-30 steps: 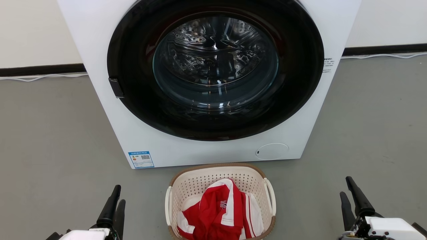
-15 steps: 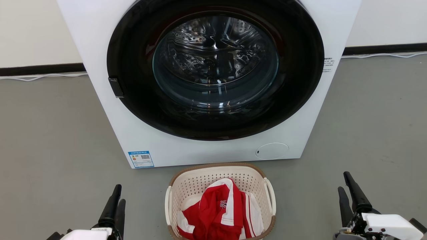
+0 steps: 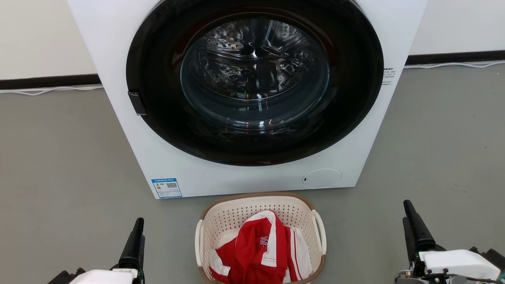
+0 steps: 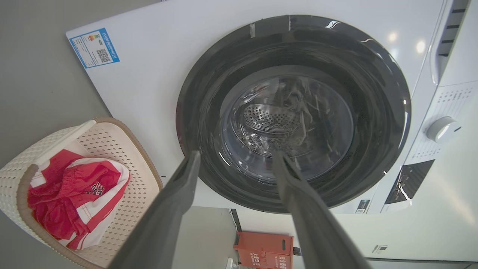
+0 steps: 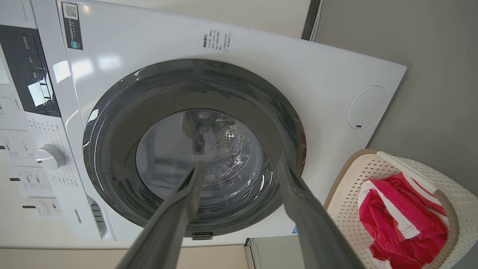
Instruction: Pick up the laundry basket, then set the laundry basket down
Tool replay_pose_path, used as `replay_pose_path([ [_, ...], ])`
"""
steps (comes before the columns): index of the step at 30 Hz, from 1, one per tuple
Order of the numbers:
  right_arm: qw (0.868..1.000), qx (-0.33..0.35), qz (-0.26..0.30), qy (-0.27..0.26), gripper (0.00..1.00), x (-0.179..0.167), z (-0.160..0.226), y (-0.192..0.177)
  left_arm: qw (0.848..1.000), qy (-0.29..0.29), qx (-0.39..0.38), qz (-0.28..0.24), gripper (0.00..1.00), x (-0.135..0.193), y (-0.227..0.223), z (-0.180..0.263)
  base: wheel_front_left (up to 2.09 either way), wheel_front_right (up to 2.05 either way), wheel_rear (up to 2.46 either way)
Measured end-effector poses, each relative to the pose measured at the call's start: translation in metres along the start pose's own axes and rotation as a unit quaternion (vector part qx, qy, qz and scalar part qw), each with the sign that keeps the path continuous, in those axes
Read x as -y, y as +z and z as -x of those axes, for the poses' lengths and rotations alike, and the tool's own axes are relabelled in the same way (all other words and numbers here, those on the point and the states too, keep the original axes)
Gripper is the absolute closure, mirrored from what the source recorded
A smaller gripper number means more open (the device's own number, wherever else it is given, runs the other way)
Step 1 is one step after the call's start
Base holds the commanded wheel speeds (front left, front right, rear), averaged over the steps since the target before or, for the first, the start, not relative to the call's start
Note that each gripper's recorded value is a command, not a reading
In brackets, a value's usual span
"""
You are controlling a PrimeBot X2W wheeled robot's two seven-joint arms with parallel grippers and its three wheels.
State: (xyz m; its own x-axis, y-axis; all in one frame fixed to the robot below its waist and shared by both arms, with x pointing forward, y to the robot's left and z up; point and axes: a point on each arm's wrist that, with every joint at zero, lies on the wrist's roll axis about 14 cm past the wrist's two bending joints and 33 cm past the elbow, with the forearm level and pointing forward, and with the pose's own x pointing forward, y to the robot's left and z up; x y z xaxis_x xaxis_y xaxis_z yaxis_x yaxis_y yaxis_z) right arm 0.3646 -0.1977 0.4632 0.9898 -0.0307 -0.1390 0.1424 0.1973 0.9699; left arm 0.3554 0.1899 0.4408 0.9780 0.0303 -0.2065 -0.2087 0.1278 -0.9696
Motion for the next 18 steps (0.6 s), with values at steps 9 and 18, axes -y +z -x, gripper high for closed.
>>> replay_pose_path([
  [9,0.996,-0.001,0.087,0.005,0.00,-0.003,-0.001,-0.001,0.998,-0.001,0.005,-0.058,0.00,0.001,0.001,0.000,0.00,0.00,0.00],
  [18,0.989,0.005,0.146,0.017,0.00,-0.011,-0.001,0.000,0.994,-0.004,0.008,-0.110,0.00,0.003,0.001,0.000,0.00,0.00,0.00],
])
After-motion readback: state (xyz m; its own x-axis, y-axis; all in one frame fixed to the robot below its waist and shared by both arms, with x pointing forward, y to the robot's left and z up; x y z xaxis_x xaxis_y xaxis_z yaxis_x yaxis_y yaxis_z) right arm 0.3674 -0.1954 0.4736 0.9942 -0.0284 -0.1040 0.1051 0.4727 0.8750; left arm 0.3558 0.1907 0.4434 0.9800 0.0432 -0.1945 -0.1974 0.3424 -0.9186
